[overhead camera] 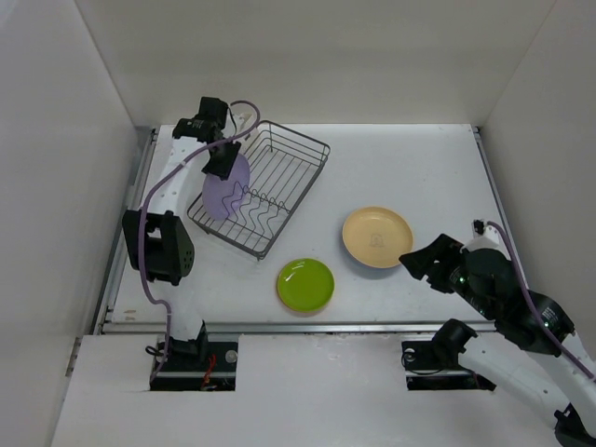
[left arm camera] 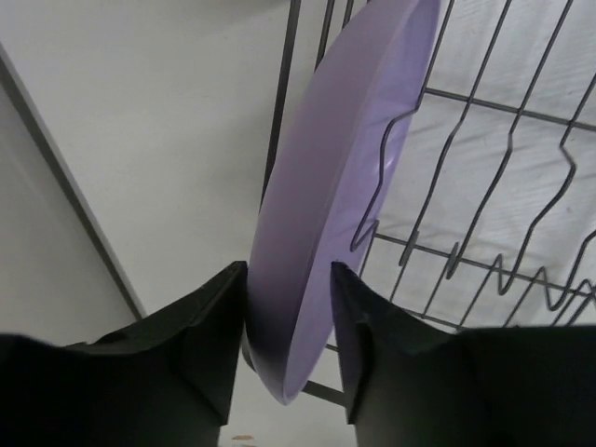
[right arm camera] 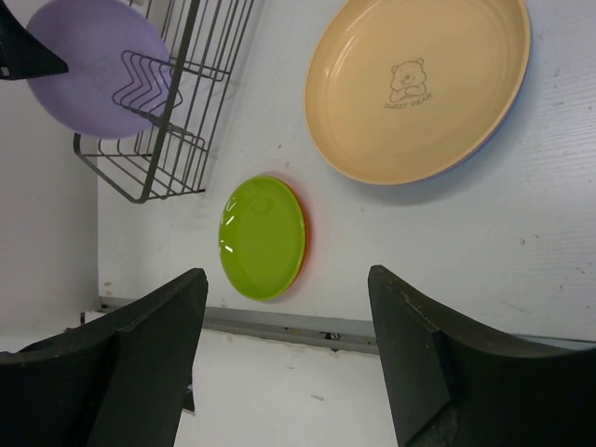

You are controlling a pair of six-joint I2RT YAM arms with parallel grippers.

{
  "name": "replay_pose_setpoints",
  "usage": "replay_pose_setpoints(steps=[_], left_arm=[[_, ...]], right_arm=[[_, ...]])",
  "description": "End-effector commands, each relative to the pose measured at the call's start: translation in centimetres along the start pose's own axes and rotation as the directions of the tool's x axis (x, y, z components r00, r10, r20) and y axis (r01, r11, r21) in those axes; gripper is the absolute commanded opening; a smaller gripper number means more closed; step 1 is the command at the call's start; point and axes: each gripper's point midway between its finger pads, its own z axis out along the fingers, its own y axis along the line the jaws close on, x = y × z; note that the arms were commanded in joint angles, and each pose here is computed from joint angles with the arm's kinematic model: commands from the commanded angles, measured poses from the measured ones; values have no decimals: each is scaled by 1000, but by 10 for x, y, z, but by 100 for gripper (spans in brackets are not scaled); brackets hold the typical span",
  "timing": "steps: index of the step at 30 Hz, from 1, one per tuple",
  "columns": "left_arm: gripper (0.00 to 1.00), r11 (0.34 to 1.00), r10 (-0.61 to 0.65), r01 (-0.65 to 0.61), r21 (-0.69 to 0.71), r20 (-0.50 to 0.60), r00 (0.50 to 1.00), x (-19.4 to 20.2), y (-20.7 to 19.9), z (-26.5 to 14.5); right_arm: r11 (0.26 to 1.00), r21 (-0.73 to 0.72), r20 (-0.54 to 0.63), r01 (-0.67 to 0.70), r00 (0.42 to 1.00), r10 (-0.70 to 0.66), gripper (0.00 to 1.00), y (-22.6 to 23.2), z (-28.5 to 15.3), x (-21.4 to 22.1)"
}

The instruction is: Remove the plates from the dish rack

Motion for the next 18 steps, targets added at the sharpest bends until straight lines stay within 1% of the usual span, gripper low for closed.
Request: replay_pose_setpoints(steps=[1, 2, 3, 4, 5, 8, 11, 12, 15, 16, 18], left_arm=[[34, 999, -30, 32, -32, 54, 998, -14, 9, -17], [26, 998, -39, 41, -56, 45, 998, -14, 13, -13], [10, 997, -39, 41, -68, 41, 998, -14, 15, -16], [3, 996, -50, 52, -78, 29, 998, -11, 17, -16], [0, 994, -51, 54, -99, 34, 998, -11, 21, -20], [0, 990, -79, 87, -114, 76, 994, -13, 25, -42], [0, 984, -101, 127, -126, 192, 976, -26, 34, -86], [0, 985, -96, 126, -114, 238, 966, -29, 32, -107], [0, 987, -80, 121, -104, 327, 941, -38, 25, -145], [0, 989, -78, 118, -84, 378, 922, -39, 22, -169], [0, 990, -97, 131, -54, 423, 901, -36, 18, -184]], right_arm=[[1000, -7, -2, -6, 1000, 6, 76, 4, -1, -1], [1000, 1, -8, -3, 1000, 3, 76, 3, 1, 0], [1000, 1, -8, -3, 1000, 3, 76, 3, 1, 0], [1000, 1, -8, -3, 1000, 3, 76, 3, 1, 0], [1000, 1, -8, -3, 1000, 3, 76, 3, 1, 0], [1000, 1, -8, -3, 1000, 3, 76, 3, 1, 0], [1000, 11, -15, 1, 1000, -1, 76, 3, 4, 1], [1000, 20, -22, 17, 1000, -17, 76, 2, 6, 3], [999, 0, -38, 39, 999, -39, 76, 12, 9, 2], [999, -7, -33, 37, 999, -37, 76, 15, 9, -1], [998, -41, -45, 45, 998, -47, 77, 26, 12, -1]])
